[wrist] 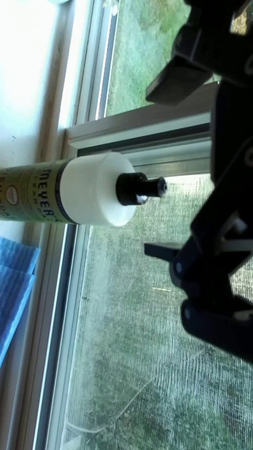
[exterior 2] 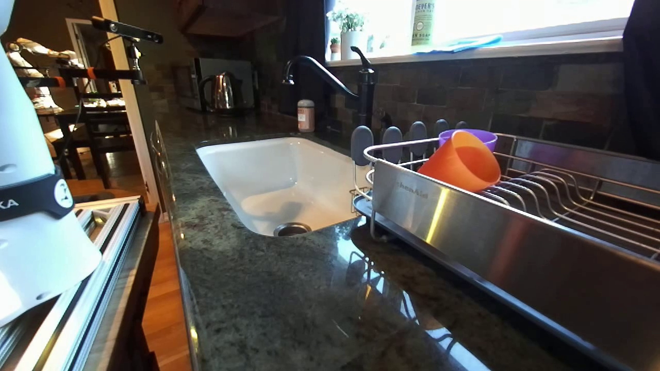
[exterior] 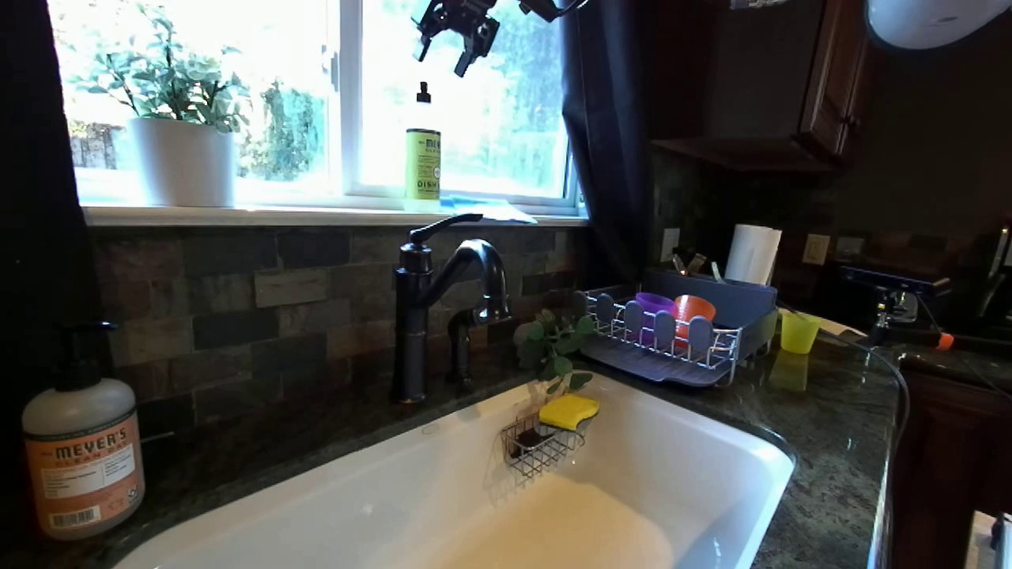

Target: Put the pump bottle on the windowsill.

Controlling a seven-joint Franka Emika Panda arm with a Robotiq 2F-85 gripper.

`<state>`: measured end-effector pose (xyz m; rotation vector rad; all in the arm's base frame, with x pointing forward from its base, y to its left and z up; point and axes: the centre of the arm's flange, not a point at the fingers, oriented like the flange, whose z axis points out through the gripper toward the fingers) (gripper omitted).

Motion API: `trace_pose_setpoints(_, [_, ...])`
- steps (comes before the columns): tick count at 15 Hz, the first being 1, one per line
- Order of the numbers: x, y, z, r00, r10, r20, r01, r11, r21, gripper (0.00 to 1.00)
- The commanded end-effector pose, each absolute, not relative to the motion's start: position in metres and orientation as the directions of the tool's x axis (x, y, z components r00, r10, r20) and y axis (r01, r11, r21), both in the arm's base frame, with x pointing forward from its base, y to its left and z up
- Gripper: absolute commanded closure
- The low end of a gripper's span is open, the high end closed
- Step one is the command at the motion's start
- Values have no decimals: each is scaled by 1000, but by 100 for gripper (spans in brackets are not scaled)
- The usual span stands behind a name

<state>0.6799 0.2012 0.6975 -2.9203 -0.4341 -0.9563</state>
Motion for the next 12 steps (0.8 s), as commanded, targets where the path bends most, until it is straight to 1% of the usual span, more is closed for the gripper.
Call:
trace_pose_setpoints(1, [635,184,713,826,193,529,215,-976,20,0])
trace_pose_setpoints(4, [616,166,711,870,141,472,147,-989,25,0])
trace_pose_setpoints(7, [596,150,683,923,114,367,94,-993,72,0])
trace_pose_setpoints(10, [578,140,654,952,119,283,92,-990,108,0])
trace_pose_setpoints(11, [617,148,682,933,131,335,112,-991,77,0])
trace_pose_setpoints(12, [613,146,673,941,132,313,110,-990,86,0])
